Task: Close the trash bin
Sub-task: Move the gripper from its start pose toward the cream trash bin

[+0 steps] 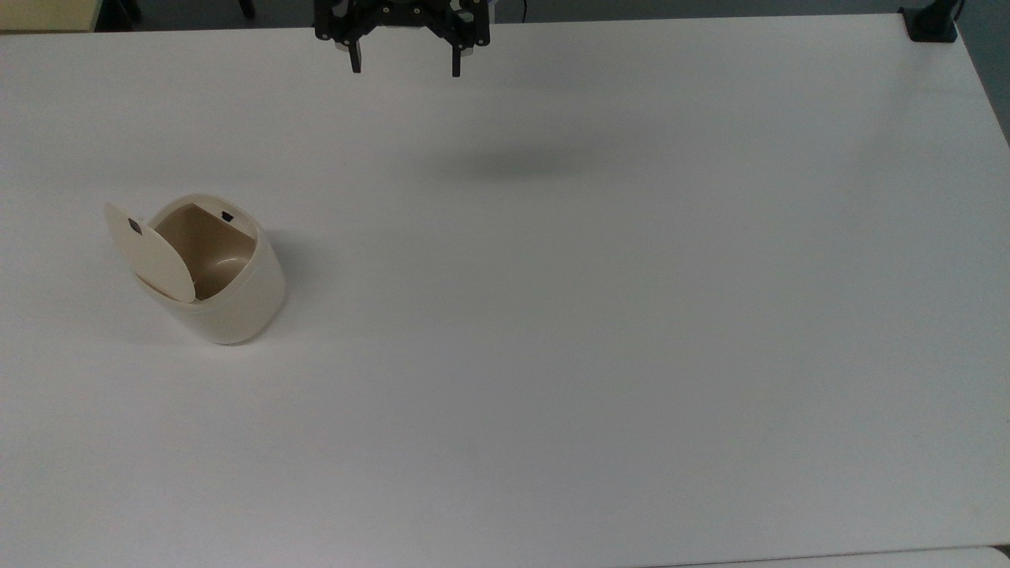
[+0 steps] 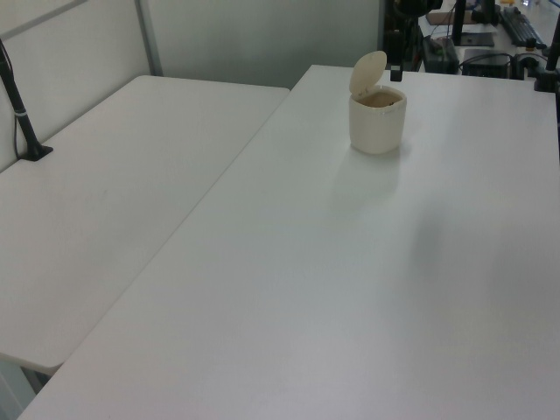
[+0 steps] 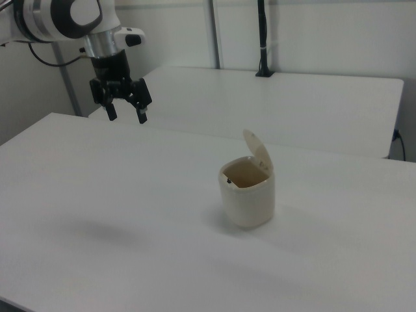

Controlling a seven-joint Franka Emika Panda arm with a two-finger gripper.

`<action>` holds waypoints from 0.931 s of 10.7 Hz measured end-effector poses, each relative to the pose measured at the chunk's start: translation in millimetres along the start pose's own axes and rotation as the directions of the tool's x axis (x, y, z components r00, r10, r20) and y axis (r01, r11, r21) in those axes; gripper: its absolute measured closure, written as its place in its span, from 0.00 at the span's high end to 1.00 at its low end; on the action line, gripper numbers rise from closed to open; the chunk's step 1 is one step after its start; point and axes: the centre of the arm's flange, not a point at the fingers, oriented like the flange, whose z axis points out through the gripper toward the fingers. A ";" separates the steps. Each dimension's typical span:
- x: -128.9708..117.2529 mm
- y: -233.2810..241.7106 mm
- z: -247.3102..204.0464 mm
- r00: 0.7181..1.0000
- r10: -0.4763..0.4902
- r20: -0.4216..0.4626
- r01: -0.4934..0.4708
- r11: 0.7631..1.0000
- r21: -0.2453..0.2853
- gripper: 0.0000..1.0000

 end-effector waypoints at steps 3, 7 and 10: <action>-7.7 -30.6 29.5 0.995 -0.046 0.088 0.054 0.994 -0.091 1.00; -9.9 -32.0 34.5 0.995 -0.031 0.092 0.041 0.992 -0.116 1.00; -10.7 -19.0 30.7 0.996 -0.035 0.088 0.044 0.994 -0.098 1.00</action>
